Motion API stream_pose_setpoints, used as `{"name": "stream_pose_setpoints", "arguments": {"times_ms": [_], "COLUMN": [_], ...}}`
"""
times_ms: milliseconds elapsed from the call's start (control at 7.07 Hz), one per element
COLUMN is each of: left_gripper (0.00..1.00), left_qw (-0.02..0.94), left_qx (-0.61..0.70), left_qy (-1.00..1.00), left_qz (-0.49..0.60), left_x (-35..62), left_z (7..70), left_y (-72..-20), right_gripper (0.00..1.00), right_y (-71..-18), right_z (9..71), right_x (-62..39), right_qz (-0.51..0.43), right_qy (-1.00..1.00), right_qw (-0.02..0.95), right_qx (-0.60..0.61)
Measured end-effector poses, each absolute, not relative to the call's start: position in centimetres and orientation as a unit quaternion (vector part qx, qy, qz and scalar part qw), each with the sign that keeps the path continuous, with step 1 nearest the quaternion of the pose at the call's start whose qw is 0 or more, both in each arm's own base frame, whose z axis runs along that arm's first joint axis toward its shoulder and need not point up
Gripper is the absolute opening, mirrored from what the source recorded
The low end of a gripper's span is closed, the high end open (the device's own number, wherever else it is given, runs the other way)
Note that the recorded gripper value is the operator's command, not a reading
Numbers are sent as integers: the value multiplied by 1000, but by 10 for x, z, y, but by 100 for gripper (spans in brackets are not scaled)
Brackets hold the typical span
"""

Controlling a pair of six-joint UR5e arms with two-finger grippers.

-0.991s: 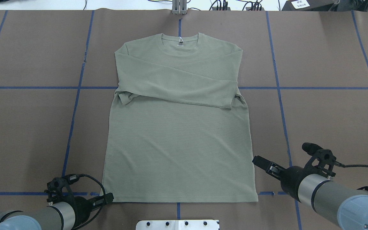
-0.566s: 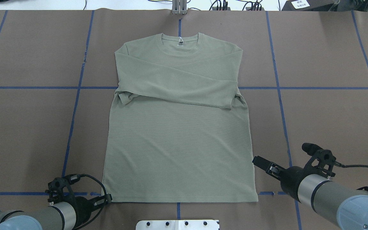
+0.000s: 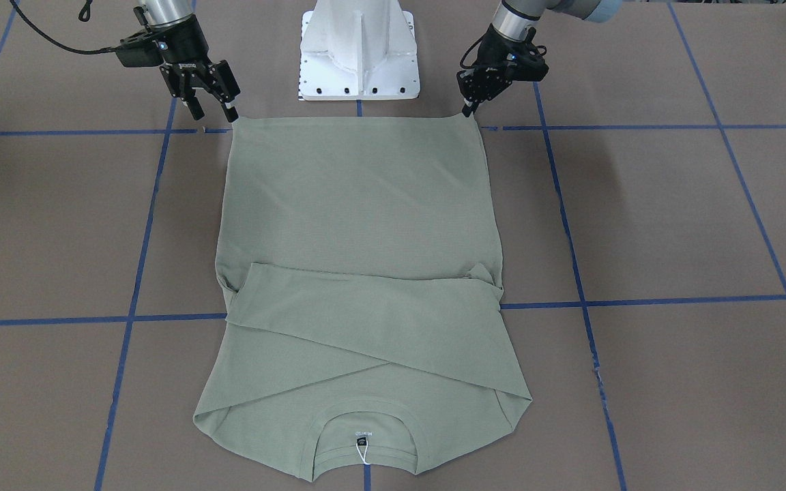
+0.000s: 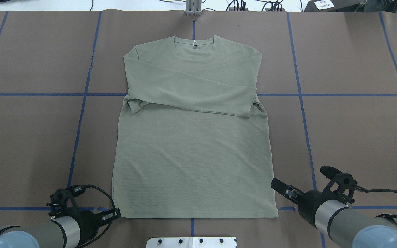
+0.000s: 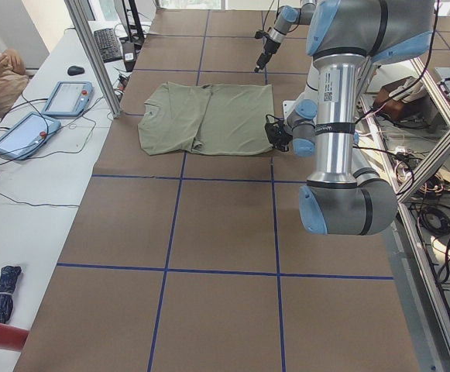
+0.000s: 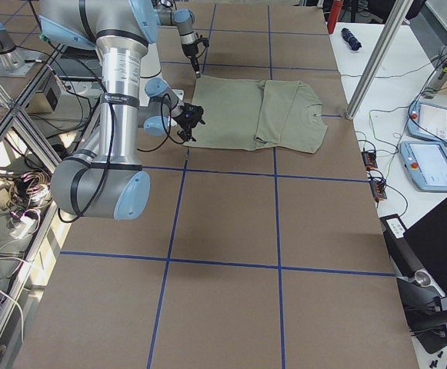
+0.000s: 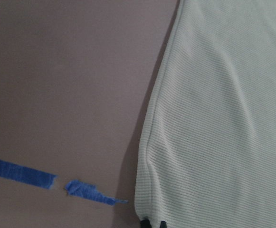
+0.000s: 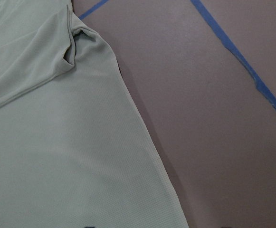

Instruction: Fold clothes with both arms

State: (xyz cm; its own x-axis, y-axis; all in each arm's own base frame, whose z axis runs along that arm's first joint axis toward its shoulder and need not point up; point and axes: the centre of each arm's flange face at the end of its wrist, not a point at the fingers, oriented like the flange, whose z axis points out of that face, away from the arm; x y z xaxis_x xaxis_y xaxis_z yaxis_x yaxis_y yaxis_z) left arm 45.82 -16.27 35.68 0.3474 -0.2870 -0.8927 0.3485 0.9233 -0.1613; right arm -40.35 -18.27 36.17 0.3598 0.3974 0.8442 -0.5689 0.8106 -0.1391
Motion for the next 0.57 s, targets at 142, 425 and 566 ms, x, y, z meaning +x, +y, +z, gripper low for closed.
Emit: {"name": "stream_pose_setpoints", "arguments": {"times_ms": [142, 425, 566], "left_gripper": [0, 0, 0], "left_qw": [812, 801, 797], "left_qx": [26, 22, 20], "left_qy": [549, 566, 571], "left_qz": [-195, -195, -195], "left_x": [451, 444, 444], "left_z": [343, 324, 318], "left_y": [-164, -165, -165], "right_gripper": [74, 76, 77], "right_y": [-173, -159, -154], "right_z": [362, 349, 340], "right_x": [-411, -432, -445], "right_qz": [303, 318, 319], "right_qy": [-476, -463, -451], "right_qw": [822, 825, 831], "right_qx": [82, 68, 68]}}
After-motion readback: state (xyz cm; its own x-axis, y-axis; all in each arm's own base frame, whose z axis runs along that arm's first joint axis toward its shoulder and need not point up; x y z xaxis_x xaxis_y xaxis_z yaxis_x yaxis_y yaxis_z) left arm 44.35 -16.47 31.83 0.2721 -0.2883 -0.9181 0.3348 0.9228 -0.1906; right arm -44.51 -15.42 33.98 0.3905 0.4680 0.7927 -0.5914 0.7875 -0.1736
